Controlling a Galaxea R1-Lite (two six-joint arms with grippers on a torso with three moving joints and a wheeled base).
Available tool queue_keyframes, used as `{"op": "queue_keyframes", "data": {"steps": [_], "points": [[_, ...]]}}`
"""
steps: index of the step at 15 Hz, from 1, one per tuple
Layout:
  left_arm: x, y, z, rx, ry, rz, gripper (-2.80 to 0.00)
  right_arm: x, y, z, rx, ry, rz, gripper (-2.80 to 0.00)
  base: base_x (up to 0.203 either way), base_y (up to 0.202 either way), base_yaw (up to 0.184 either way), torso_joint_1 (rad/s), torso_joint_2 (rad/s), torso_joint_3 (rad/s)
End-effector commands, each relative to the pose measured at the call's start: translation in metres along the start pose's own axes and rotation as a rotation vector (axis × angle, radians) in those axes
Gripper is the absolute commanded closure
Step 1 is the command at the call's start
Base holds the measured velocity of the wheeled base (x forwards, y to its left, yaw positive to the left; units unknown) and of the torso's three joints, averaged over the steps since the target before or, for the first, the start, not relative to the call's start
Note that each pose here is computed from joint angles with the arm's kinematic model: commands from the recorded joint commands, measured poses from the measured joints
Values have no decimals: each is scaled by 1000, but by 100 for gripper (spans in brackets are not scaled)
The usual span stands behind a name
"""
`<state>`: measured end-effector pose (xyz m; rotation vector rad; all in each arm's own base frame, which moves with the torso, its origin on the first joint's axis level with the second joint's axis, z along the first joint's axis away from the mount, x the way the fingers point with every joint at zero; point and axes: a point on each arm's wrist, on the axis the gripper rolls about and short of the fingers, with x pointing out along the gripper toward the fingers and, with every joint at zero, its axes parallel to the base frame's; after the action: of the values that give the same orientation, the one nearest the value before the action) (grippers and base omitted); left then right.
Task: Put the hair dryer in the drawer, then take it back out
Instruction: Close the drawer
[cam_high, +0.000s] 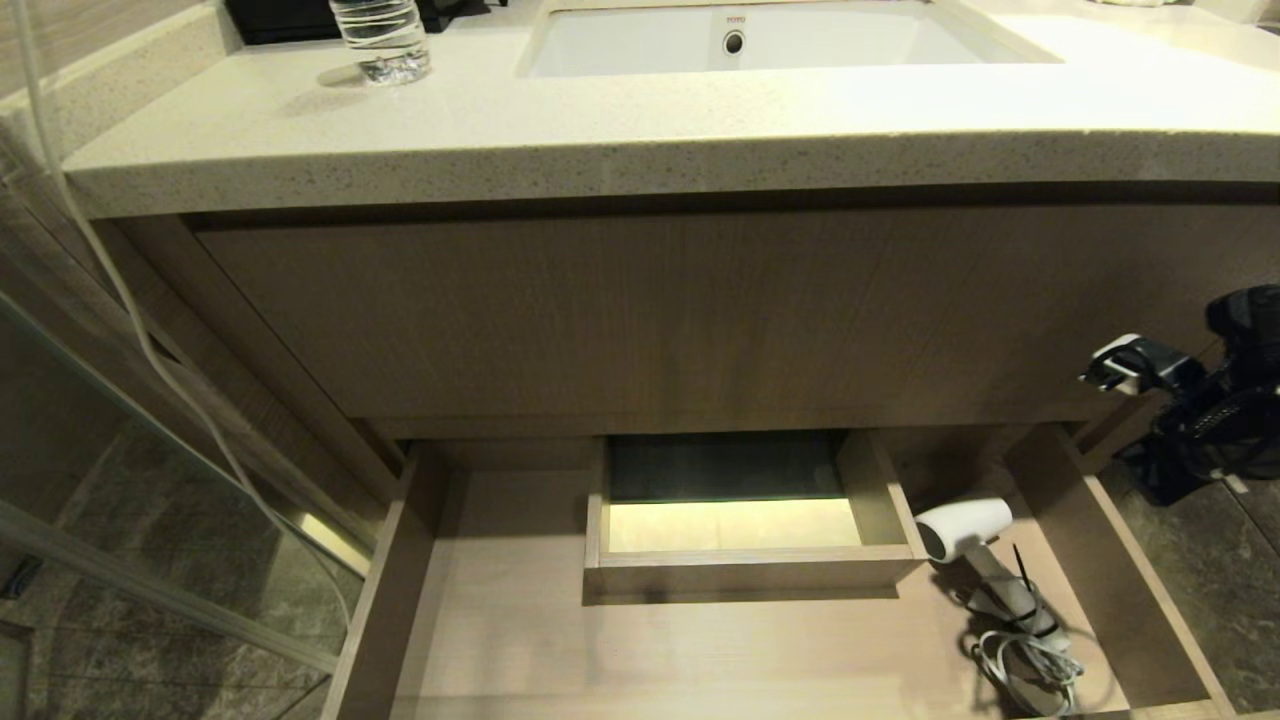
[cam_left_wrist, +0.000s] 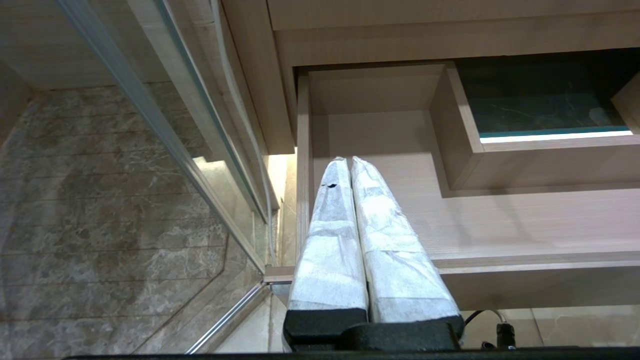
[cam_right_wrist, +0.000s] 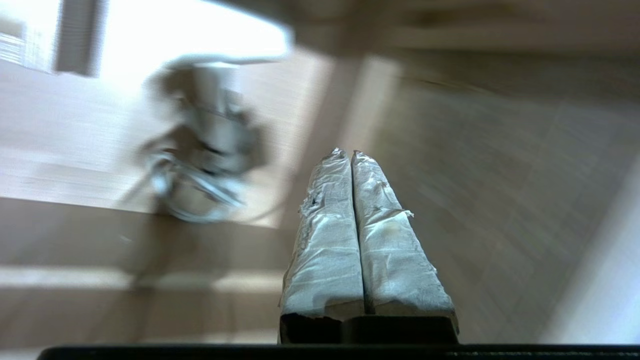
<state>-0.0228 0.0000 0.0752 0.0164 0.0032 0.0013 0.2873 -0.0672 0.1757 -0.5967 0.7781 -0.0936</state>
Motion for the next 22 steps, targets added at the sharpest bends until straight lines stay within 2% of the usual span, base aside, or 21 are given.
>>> {"op": "queue_keyframes", "data": {"steps": [1, 3, 4, 6, 7, 9, 10, 15, 22], "points": [[0, 0, 0, 0, 0, 0, 0, -103, -4, -19, 33, -131, -210, 0, 0, 0, 0, 0, 0, 0], [0, 0, 0, 0, 0, 0, 0, -140, 9, -45, 54, -148, -298, 0, 0, 0, 0, 0, 0, 0], [0, 0, 0, 0, 0, 0, 0, -148, 19, -61, 53, -132, -312, 0, 0, 0, 0, 0, 0, 0], [0, 0, 0, 0, 0, 0, 0, -152, 48, -103, 31, -40, -306, 0, 0, 0, 0, 0, 0, 0], [0, 0, 0, 0, 0, 0, 0, -152, 59, -122, 23, 37, -291, 0, 0, 0, 0, 0, 0, 0], [0, 0, 0, 0, 0, 0, 0, -152, 69, -141, 15, 220, -213, 0, 0, 0, 0, 0, 0, 0], [0, 0, 0, 0, 0, 0, 0, -151, 71, -145, 30, 287, -179, 0, 0, 0, 0, 0, 0, 0], [0, 0, 0, 0, 0, 0, 0, -106, 71, -143, 101, 508, -54, 0, 0, 0, 0, 0, 0, 0], [0, 0, 0, 0, 0, 0, 0, -25, 62, -132, 148, 665, 59, 0, 0, 0, 0, 0, 0, 0]]}}
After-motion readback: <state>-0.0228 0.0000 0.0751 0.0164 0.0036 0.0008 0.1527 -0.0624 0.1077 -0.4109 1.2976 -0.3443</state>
